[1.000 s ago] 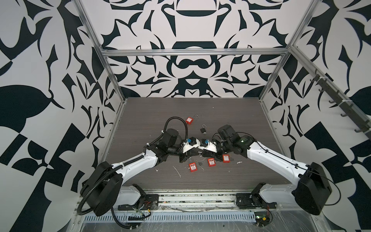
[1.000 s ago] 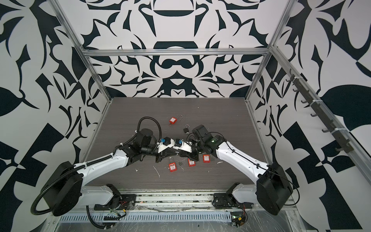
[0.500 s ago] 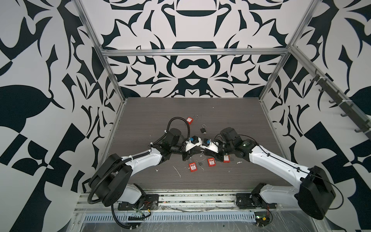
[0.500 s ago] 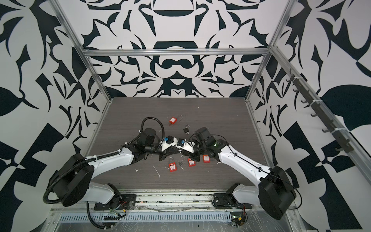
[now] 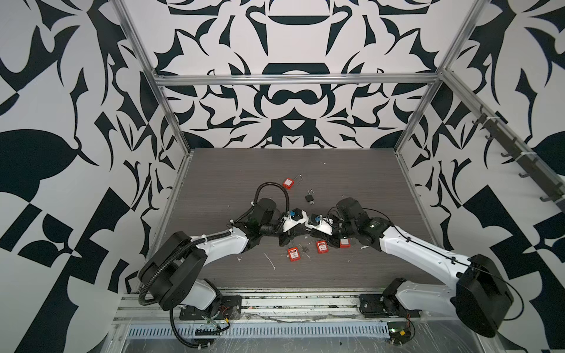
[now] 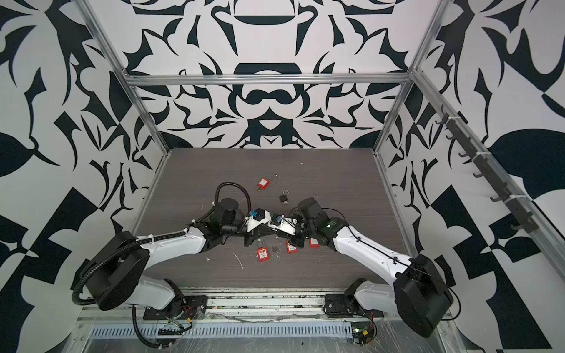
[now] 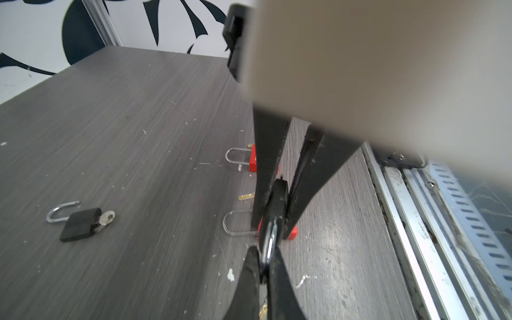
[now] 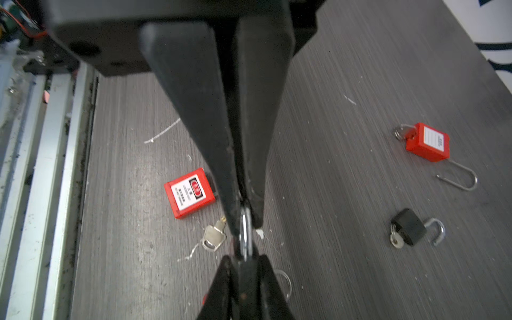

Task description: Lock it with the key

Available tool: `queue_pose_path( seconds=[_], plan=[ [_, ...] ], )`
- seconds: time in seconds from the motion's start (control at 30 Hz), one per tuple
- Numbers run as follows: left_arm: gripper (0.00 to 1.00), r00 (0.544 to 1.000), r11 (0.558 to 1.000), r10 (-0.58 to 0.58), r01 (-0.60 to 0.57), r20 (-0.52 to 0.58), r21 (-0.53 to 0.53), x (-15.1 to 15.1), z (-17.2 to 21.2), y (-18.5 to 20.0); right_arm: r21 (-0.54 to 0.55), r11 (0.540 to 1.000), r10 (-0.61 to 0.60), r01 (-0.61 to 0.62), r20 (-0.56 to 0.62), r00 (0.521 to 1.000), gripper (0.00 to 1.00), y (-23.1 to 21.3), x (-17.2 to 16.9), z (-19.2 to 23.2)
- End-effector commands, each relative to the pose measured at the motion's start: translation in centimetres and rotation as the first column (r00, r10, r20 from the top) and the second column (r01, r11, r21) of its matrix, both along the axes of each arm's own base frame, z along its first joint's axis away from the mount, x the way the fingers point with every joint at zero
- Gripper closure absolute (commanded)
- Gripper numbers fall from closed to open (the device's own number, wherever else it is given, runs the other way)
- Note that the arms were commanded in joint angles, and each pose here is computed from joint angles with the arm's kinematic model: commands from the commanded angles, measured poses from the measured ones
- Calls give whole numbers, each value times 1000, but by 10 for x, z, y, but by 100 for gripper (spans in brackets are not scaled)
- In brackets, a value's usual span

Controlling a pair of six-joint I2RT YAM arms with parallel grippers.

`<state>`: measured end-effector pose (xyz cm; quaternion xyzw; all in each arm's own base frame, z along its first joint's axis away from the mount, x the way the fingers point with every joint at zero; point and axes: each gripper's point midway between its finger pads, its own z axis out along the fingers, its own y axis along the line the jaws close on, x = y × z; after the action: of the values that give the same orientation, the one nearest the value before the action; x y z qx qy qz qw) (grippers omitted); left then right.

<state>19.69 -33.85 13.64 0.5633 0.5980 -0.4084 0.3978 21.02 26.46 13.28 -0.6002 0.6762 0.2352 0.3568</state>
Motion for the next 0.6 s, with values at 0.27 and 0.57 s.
queue_pose_path(
  seconds=[0.27,0.57],
  plan=[
    [100,984,984,-180,180,-9,-18,-47,17,-6,250,937,157,-244,325,933,96,50,-5,113],
    [100,991,994,-90,84,97,65,-22,45,29,70,998,-10,-5,220,975,56,-17,-26,85]
  ],
)
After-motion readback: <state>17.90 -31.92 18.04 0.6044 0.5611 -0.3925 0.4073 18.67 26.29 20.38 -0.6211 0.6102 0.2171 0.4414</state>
